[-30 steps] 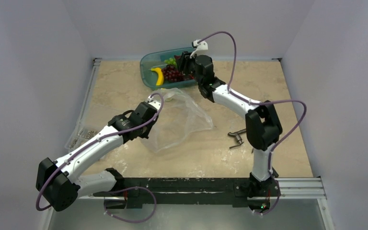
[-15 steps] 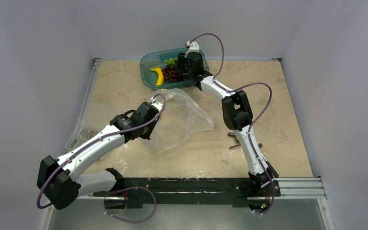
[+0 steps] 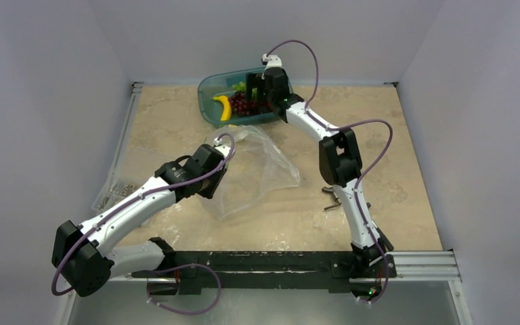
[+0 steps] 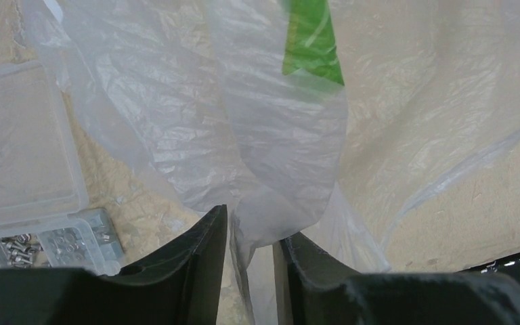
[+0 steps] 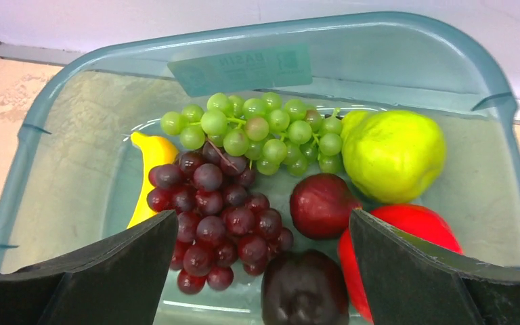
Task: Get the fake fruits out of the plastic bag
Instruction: Place the fake fruit in the bin, then reset both arms
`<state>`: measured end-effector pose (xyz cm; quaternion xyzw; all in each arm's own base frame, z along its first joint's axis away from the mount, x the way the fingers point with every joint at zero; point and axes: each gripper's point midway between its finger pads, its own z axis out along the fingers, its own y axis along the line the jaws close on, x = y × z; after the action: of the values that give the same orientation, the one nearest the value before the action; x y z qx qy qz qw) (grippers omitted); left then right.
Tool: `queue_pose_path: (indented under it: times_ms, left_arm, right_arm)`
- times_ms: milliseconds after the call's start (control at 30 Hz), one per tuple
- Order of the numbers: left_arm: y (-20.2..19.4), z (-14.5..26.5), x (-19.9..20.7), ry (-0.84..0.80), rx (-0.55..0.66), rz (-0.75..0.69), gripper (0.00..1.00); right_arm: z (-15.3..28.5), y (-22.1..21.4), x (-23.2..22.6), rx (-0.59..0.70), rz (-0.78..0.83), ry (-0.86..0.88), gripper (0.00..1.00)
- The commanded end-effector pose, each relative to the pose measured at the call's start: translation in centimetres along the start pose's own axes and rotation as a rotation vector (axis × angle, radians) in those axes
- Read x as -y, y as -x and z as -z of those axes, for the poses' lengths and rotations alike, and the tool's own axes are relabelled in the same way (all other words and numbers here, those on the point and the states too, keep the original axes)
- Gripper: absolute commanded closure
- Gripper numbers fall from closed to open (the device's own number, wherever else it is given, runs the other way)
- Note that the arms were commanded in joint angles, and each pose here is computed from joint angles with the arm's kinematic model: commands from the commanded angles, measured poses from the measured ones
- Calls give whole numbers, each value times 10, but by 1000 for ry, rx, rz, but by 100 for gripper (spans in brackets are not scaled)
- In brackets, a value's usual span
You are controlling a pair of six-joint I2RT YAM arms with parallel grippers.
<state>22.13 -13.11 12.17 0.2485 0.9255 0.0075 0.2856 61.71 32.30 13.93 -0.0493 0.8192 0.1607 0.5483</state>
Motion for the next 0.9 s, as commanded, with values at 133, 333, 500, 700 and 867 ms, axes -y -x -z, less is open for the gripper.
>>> queue_pose_path:
  times_ms: [133,333,500,700,867]
  left_arm:
    - [19,17,2,-33,105,17,43]
    - [26,27,3,-51,170,36,19]
    - [34,43,-5,-36,265,60,5]
    - [50,87,-14,-60,496,135,0]
    - [62,144,-22,-106,664,214,0]
  right_arm:
    - [93,55,-6,23,-51,15,1]
    - [171,45,-3,4,-121,44,1]
    - [228,34,11,-11,-139,21,1]
    - [295,42,30,4,-131,-28,1]
    - [359,66,44,121,-112,-37,1]
